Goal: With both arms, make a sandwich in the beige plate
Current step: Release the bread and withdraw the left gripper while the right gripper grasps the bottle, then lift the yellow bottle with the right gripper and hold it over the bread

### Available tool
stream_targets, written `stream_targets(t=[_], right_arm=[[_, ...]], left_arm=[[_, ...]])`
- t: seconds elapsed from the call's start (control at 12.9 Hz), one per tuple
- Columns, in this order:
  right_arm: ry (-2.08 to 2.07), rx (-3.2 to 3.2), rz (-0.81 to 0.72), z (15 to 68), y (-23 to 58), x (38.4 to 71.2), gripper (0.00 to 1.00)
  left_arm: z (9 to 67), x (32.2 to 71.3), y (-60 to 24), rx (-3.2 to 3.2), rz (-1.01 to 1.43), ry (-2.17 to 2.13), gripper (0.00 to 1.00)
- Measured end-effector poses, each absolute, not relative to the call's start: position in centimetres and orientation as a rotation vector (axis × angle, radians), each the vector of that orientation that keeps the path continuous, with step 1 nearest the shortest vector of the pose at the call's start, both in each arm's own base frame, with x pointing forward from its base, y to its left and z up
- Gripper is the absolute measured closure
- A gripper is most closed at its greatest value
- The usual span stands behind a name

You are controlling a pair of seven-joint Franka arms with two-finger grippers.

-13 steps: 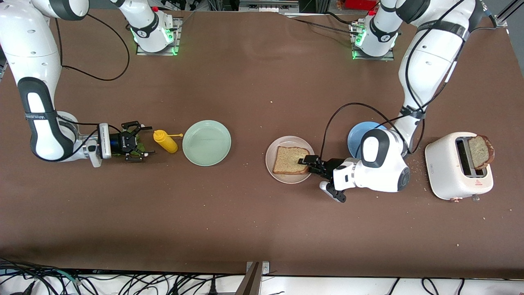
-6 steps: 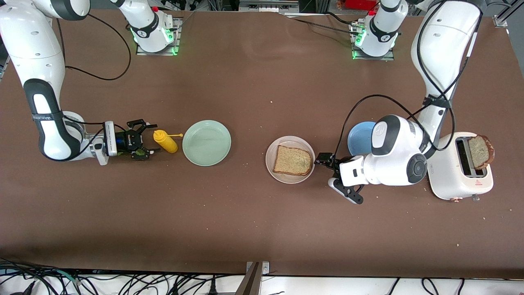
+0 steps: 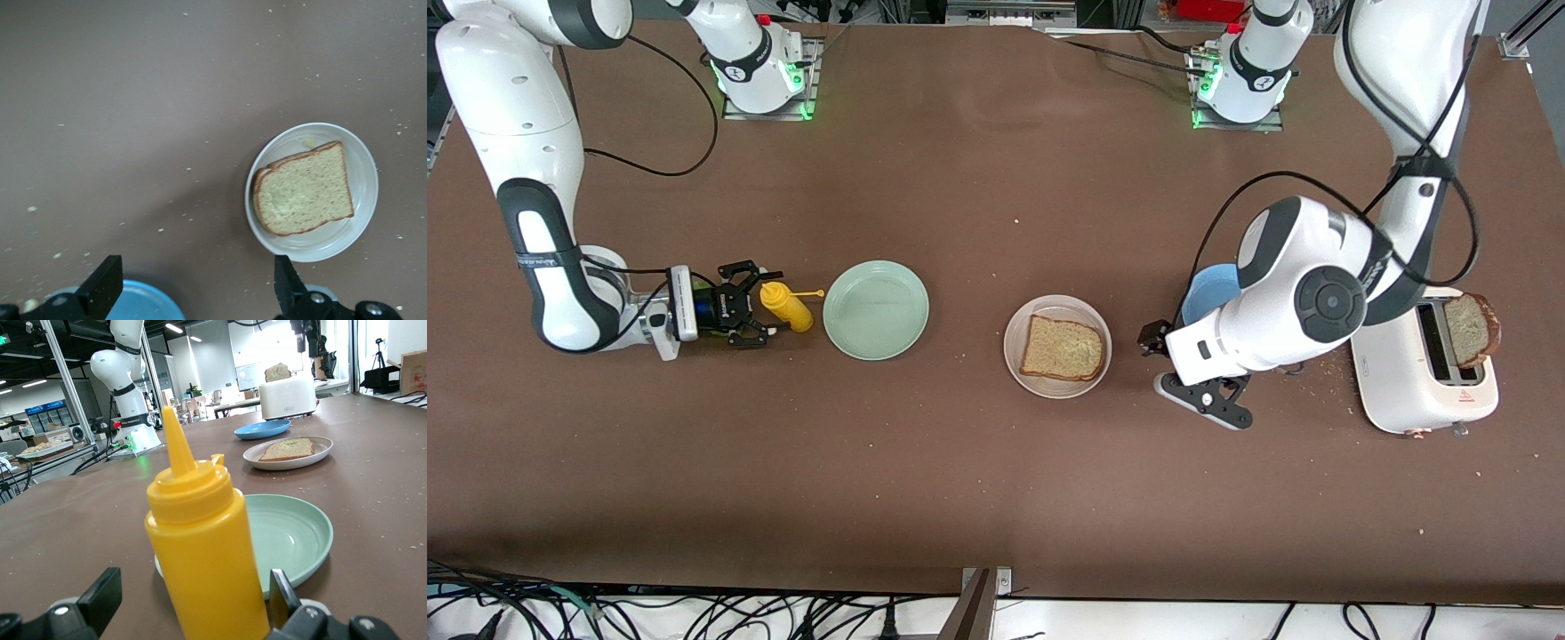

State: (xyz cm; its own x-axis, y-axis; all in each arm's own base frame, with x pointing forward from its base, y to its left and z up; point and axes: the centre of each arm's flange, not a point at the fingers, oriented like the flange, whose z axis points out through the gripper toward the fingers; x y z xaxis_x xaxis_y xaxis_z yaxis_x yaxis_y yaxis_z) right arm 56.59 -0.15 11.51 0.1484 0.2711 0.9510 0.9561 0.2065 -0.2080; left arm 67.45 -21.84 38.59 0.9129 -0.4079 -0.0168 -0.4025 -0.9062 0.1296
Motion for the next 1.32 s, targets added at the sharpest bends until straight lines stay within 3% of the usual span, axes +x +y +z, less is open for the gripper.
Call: stream_targets(t=[0.31, 0.7, 1.16, 1.32], right_arm=[[-1.386, -1.318, -0.682, 12.8, 0.0, 58.2, 0.54], [-1.365, -1.409, -0.558, 15.3, -0.1, 60.9, 0.89], [-1.443, -1.596, -0.307, 26.3, 6.7, 67.9, 0.94], [-1.479, -1.684, -0.197, 31.0, 11.1, 68.7, 0.94]], left_arm=[[45.0, 66.7, -18.8, 3.086, -0.007, -0.666, 0.00], [52.0, 65.0, -13.5, 3.145, 0.004, -0.550, 0.00], [56.7, 61.8, -10.7, 3.141, -0.014, -0.452, 0.00], [57.4, 59.6, -10.3, 3.130, -0.032, -0.415, 0.00]])
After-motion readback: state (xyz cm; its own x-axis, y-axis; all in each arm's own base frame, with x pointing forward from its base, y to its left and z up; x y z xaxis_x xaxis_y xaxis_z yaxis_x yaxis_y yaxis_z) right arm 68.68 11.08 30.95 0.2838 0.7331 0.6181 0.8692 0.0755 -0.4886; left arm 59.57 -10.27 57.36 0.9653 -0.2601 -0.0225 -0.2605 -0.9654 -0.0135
